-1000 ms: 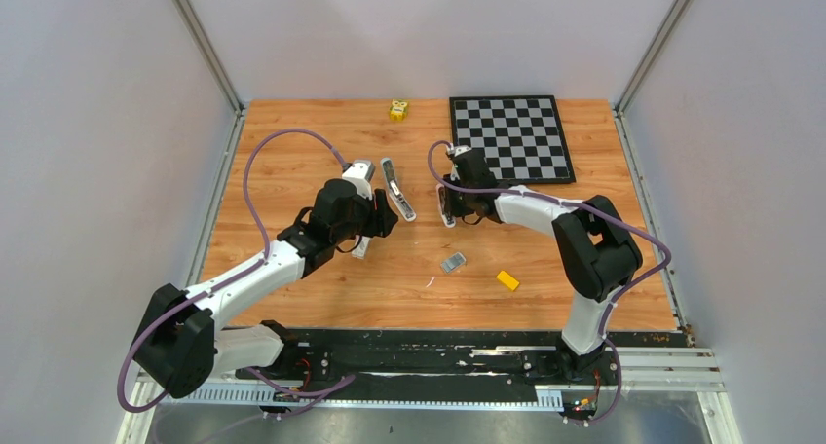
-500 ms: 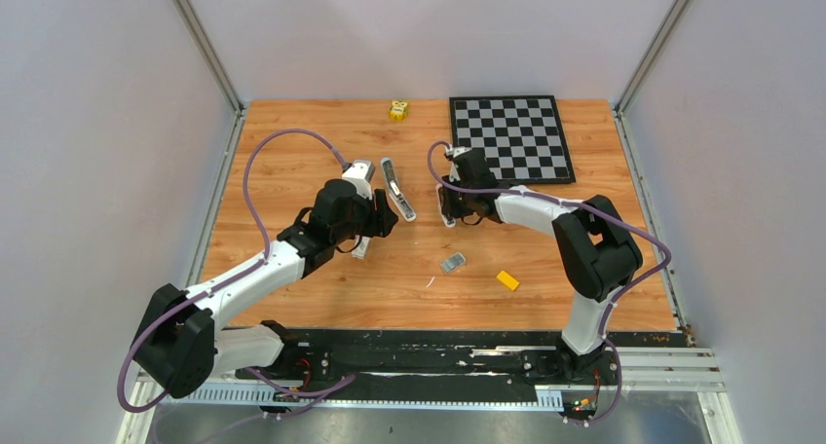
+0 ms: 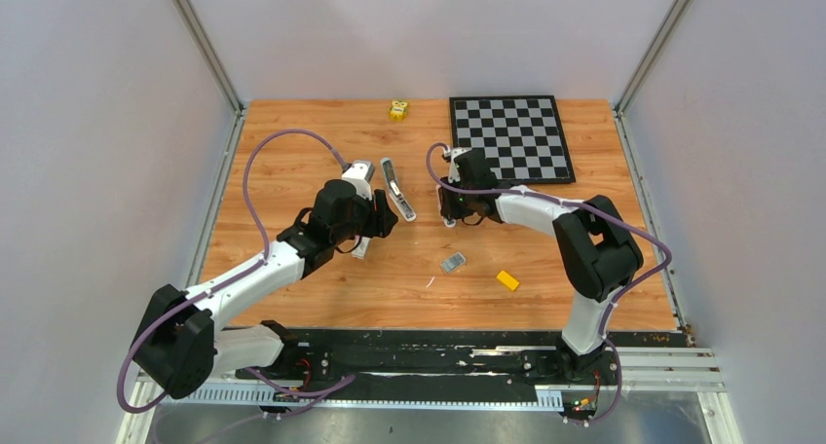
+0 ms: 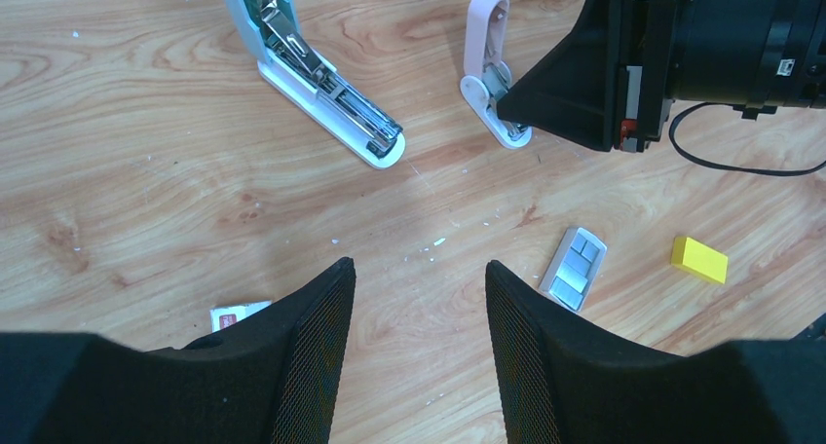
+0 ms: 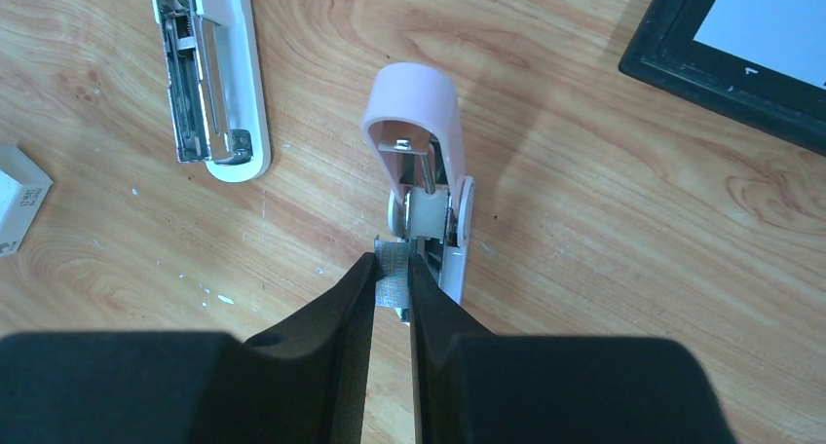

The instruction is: Load the staples into the stapler

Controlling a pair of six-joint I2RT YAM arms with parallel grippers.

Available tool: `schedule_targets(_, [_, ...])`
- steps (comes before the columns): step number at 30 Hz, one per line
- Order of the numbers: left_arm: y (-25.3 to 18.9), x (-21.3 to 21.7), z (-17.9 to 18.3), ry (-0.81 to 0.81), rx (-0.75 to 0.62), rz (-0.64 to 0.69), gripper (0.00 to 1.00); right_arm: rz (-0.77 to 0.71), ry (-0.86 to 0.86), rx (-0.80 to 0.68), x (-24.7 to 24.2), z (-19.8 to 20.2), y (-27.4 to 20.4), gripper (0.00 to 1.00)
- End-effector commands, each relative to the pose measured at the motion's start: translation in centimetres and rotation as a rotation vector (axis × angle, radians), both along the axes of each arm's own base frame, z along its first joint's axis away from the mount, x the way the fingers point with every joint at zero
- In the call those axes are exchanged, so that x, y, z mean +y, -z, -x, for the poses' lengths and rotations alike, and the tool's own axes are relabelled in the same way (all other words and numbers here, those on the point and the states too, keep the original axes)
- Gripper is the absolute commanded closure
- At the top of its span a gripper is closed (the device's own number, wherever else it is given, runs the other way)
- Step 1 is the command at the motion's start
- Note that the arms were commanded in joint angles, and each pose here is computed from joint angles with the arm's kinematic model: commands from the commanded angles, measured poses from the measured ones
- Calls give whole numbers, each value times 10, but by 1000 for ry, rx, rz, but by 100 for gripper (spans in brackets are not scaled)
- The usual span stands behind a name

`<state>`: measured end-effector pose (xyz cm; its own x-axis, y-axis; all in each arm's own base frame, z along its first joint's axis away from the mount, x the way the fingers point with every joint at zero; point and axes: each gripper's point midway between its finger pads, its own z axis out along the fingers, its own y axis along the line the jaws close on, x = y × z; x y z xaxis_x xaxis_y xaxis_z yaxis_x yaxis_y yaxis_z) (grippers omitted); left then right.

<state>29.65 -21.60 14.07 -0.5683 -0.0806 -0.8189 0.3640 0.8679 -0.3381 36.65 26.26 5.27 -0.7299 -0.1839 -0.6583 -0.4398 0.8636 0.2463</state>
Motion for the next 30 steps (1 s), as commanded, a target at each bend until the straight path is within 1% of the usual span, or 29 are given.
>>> schedule_targets(1, [-6, 2, 0, 4, -29, 8, 45, 0, -26, -23, -6, -3, -11, 80])
schedule_targets(30, [-4, 1, 0, 5, -27, 7, 45, 32, -47, -36, -12, -8, -10, 80])
